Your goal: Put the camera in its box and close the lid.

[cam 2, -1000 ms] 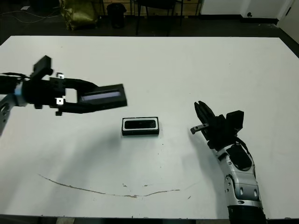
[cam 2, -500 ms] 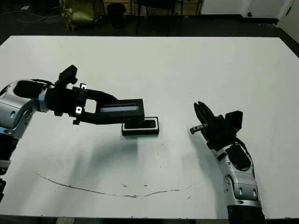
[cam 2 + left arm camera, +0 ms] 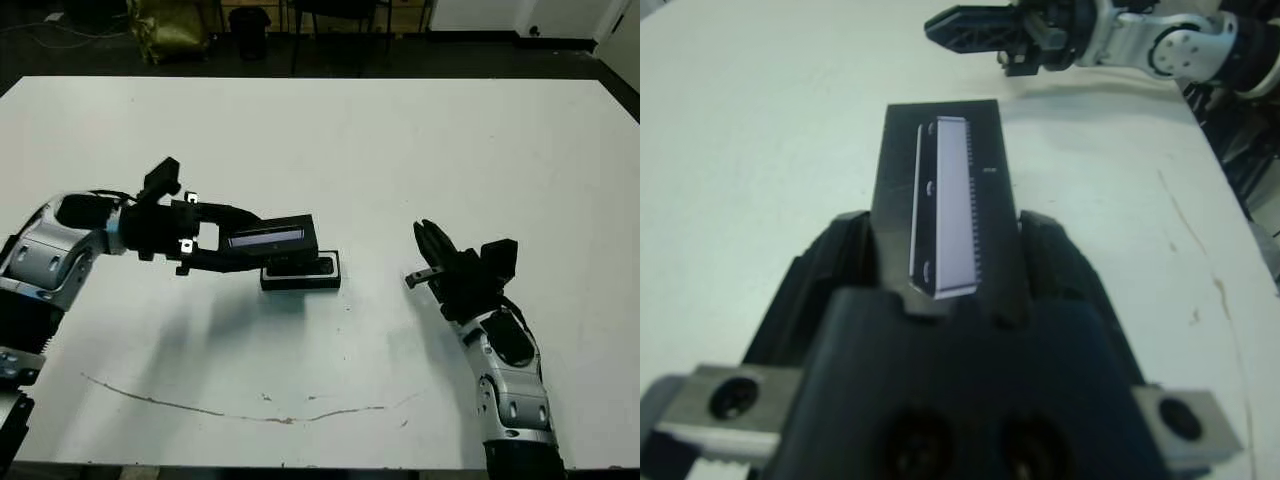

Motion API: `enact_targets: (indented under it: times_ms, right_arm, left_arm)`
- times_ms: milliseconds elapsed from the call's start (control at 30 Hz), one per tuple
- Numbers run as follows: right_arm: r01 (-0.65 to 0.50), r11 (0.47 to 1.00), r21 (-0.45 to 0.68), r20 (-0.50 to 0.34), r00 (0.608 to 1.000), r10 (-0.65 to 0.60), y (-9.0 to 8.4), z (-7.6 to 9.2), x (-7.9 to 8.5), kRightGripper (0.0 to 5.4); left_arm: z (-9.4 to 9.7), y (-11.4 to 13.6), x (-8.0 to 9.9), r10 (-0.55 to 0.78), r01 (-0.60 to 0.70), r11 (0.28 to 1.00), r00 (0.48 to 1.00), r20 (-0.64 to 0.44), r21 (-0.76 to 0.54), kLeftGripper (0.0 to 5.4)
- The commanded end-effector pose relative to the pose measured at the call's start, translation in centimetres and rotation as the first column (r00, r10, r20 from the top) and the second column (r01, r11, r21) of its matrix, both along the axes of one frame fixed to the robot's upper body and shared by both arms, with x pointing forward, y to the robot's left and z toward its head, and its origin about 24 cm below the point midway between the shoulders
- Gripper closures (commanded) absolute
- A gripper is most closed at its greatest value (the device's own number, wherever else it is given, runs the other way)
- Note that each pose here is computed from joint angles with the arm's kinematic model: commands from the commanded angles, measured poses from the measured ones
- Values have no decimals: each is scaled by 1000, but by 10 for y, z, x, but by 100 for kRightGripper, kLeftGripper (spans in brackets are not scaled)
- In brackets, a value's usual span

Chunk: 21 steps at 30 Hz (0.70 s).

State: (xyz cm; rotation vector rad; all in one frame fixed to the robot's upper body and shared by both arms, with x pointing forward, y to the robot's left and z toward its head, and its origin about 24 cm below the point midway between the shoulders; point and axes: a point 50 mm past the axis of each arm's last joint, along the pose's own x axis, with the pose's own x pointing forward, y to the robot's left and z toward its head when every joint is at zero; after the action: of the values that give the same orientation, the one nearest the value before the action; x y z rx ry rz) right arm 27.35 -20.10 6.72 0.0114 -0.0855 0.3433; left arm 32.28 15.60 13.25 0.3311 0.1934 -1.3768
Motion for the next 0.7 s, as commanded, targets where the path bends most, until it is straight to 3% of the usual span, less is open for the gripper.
enact_targets:
  times_ms: [33,700]
  right_arm:
    - [11,1000,-4,-28,1000,-11,0,-4,-1,540]
    - [8,1000,3,-30,1000,-8,-1,-7,-2,540]
  left_arm:
    - [-5,-1,3,-1,1,1000,1000,0,30,276]
    - [-17,-13,17,-100,101,993,995,-23,57,276]
